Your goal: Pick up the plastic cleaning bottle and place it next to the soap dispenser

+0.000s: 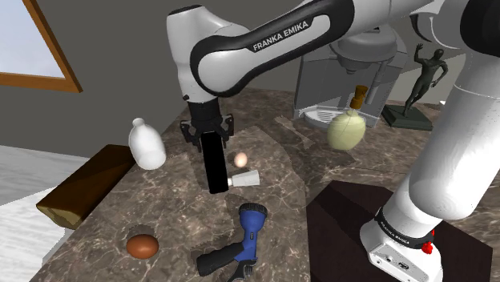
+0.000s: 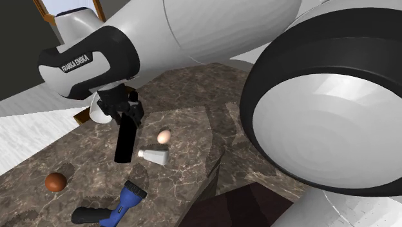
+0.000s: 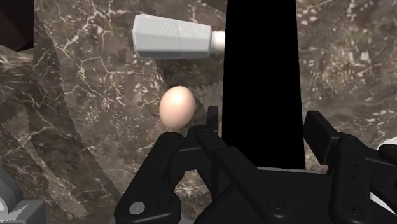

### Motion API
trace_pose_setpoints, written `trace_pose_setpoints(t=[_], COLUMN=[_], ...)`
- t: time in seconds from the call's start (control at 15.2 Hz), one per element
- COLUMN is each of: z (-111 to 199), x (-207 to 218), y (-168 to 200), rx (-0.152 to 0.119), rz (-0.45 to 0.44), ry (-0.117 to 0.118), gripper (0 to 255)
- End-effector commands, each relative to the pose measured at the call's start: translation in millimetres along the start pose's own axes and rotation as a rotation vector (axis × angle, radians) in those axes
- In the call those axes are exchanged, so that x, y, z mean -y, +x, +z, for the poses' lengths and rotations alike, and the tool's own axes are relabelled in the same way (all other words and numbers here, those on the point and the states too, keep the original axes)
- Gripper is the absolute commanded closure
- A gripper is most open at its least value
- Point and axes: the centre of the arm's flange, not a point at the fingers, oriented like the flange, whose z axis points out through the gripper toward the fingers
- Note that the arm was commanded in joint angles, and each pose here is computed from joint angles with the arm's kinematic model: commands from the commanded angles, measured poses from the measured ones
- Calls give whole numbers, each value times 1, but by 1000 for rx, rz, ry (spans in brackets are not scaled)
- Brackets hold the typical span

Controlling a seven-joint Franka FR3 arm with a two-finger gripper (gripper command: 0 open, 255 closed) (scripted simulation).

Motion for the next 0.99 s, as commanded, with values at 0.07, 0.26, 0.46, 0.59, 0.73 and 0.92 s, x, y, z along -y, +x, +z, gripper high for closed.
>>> trace_pose_setpoints(t=[0.07,0.26,0.46,0.59,0.73,0.92], z=[-16,-31,-47,-58,-68,-84], x=[-1,-2,-3,-3,-4,-5], y=[0,0,0,0,0,1], rx=[0,0,0,0,0,0], rz=[0,0,0,0,0,0], ry=[0,0,0,0,0,0], gripper=[255,255,255,255,255,255])
